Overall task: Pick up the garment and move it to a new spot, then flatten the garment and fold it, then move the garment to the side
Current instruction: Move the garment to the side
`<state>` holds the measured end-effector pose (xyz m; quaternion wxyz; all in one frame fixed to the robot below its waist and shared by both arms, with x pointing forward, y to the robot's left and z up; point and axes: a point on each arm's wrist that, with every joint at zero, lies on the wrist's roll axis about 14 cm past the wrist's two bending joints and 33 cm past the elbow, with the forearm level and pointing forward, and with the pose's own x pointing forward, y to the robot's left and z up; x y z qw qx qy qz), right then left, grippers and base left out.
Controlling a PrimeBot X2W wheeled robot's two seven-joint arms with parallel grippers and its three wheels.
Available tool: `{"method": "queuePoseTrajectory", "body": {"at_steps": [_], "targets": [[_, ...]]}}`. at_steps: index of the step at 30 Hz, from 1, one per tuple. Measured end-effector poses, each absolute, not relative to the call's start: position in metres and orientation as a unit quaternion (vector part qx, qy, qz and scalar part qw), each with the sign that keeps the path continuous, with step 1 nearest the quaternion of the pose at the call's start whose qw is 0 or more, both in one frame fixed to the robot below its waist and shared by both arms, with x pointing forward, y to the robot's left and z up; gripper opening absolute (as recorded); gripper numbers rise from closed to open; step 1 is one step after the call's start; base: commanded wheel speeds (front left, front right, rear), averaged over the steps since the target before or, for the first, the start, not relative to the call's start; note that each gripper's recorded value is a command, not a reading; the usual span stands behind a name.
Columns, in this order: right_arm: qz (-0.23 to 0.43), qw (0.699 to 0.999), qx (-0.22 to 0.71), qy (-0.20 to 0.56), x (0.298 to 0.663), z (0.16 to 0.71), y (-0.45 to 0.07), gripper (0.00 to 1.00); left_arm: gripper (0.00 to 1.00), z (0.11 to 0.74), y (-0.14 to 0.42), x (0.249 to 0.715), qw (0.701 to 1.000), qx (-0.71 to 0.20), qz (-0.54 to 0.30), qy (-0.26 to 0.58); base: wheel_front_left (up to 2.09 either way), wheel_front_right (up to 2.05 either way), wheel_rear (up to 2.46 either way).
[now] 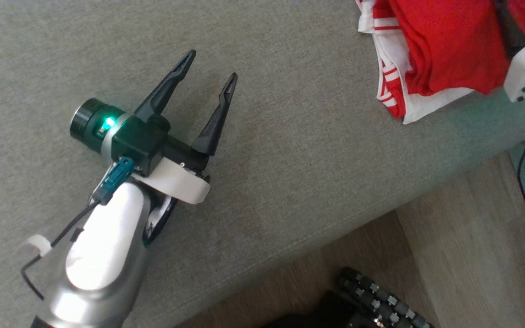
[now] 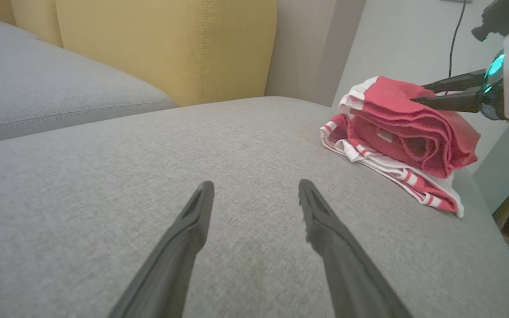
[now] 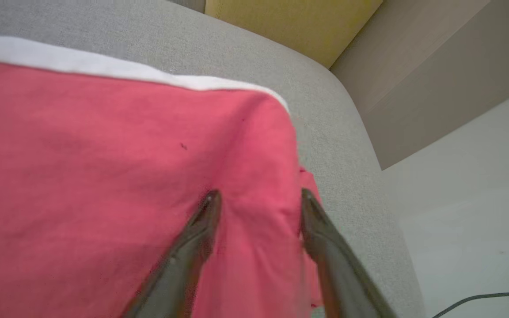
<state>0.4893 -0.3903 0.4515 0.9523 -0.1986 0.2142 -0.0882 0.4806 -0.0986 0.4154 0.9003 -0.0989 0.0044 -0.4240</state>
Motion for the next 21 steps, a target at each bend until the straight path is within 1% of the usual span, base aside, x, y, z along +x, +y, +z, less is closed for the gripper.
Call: {"method": "queuePoseTrajectory", "body": {"at_steps": [5, 8, 13, 18, 21], "targets": [[-0.097, 0.955, -0.204, 0.19, 0.49, 0.47, -0.391, 1.0, 1.0, 0.423, -0.089, 0.48, 0.908, -0.094, -0.409, 0.005, 0.0, 0.0, 0.0], [-0.09, 0.961, -0.202, 0.167, 0.493, 0.486, -0.379, 1.0, 1.0, 0.433, -0.081, 0.478, 0.915, -0.092, -0.393, 0.002, 0.0, 0.0, 0.0], [-0.062, 0.977, -0.175, 0.104, 0.496, 0.521, -0.34, 1.0, 1.0, 0.458, -0.064, 0.472, 0.93, -0.106, -0.353, -0.007, 0.0, 0.0, 0.0], [-0.028, 0.99, -0.126, 0.048, 0.485, 0.539, -0.297, 1.0, 1.0, 0.479, -0.026, 0.463, 0.95, -0.105, -0.293, -0.018, 0.0, 0.0, 0.0], [-0.007, 0.995, -0.098, 0.012, 0.477, 0.547, -0.27, 1.0, 1.0, 0.484, 0.008, 0.456, 0.964, -0.101, -0.244, -0.017, 0.0, 0.0, 0.0]]}}
